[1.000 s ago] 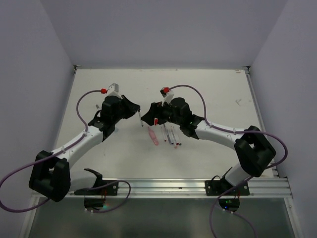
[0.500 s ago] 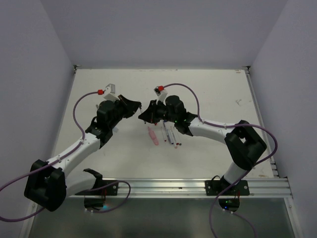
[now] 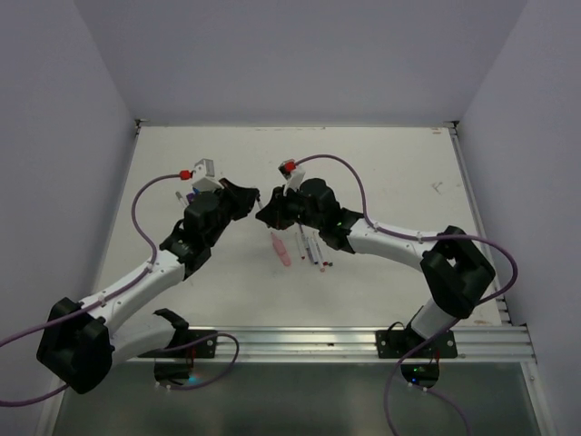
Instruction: Open the pen caps
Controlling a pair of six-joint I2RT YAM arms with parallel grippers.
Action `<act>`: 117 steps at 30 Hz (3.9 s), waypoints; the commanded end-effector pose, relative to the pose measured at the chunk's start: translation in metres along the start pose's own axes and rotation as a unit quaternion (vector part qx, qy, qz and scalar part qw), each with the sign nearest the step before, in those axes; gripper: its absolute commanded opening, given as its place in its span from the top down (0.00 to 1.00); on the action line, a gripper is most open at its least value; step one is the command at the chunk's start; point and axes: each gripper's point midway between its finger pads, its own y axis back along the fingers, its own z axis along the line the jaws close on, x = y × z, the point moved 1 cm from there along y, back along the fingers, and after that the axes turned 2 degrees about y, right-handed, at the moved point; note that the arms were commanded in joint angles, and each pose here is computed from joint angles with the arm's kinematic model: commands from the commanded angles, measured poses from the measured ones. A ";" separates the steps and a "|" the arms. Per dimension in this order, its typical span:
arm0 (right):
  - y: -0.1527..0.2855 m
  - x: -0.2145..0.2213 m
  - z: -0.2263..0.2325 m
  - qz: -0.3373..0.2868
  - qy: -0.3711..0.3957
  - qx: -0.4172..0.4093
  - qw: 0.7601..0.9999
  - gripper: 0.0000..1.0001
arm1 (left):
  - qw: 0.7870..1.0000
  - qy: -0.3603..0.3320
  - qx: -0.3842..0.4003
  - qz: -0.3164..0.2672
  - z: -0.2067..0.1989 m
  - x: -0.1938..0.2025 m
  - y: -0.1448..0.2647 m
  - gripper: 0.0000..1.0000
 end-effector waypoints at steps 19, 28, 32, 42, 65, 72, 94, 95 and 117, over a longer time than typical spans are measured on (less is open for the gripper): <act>0.054 0.072 0.020 0.080 -0.036 -0.122 0.989 1.00 | 0.966 0.031 0.064 -0.250 -0.062 -0.104 0.012 1.00; 0.059 0.068 0.008 0.057 -0.031 -0.108 0.992 1.00 | 0.969 0.005 0.052 -0.241 -0.066 -0.107 0.007 1.00; 0.066 0.075 -0.038 0.070 -0.013 0.036 0.997 1.00 | 0.984 -0.036 -0.025 -0.171 -0.038 -0.079 -0.012 1.00; 0.054 0.077 -0.063 0.090 0.017 0.144 0.985 1.00 | 0.978 -0.101 -0.177 0.049 0.041 0.018 -0.030 0.95; 0.009 0.130 -0.087 0.167 0.037 0.270 0.948 0.97 | 0.945 -0.069 -0.247 0.203 0.120 0.082 -0.037 0.91; 0.021 0.131 -0.100 0.167 0.024 0.319 0.933 0.90 | 0.948 -0.051 -0.218 0.227 0.109 0.100 -0.050 0.89; 0.002 0.133 -0.065 0.181 0.052 0.185 0.965 0.62 | 0.934 -0.022 -0.261 0.244 0.128 0.128 -0.051 0.71; 0.002 0.132 -0.065 0.180 0.049 0.185 0.965 0.61 | 0.934 -0.022 -0.263 0.242 0.128 0.128 -0.050 0.70; 0.085 0.008 -0.008 -0.028 0.072 0.142 0.987 0.02 | 0.923 -0.092 -0.363 0.089 0.154 -0.025 -0.041 0.07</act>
